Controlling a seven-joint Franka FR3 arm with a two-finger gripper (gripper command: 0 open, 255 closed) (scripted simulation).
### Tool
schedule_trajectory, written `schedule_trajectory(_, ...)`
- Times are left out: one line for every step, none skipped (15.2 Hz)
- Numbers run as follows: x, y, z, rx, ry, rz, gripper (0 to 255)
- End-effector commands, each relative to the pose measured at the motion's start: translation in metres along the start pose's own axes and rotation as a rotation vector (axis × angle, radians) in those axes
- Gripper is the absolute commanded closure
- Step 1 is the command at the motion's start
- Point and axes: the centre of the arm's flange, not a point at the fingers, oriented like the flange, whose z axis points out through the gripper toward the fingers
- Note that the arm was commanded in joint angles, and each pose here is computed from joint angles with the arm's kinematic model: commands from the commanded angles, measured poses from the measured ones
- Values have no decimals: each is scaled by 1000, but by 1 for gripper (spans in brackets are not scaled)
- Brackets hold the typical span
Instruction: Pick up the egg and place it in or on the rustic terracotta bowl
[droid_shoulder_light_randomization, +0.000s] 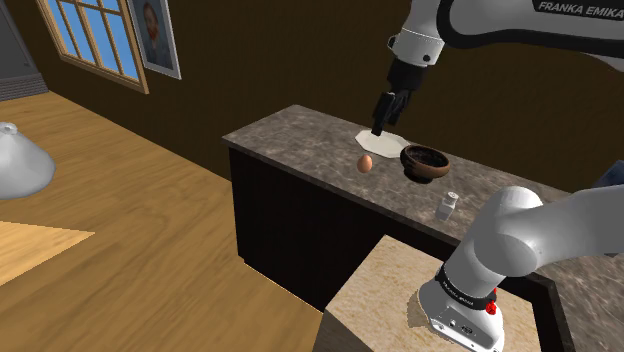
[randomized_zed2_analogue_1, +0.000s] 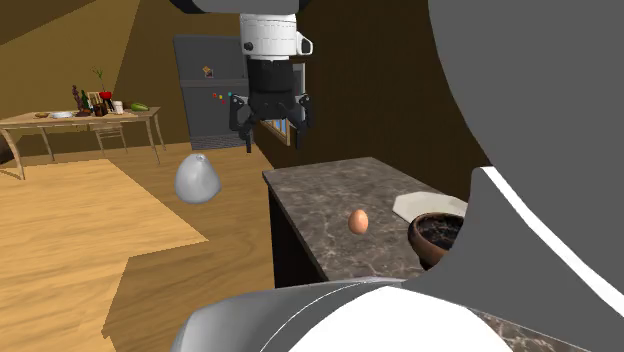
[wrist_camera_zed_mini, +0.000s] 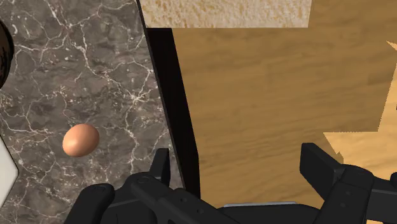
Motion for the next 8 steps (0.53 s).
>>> schedule_trajectory(0,0,0,0,0,0,0)
schedule_trajectory(7,7,9,-8,-10,0,0)
schedule_trajectory(13,14,18,-15,-20,-1,0)
schedule_trajectory(20,21,27,-23,-31,-1,0)
schedule_trajectory(26,29,36,-31,-41,-1,0)
schedule_trajectory(33,36,45,-38,-51,-1,0)
schedule_trajectory(39,43,54,-46,-61,-2,0)
schedule_trajectory(45,51,63,-53,-71,-2,0)
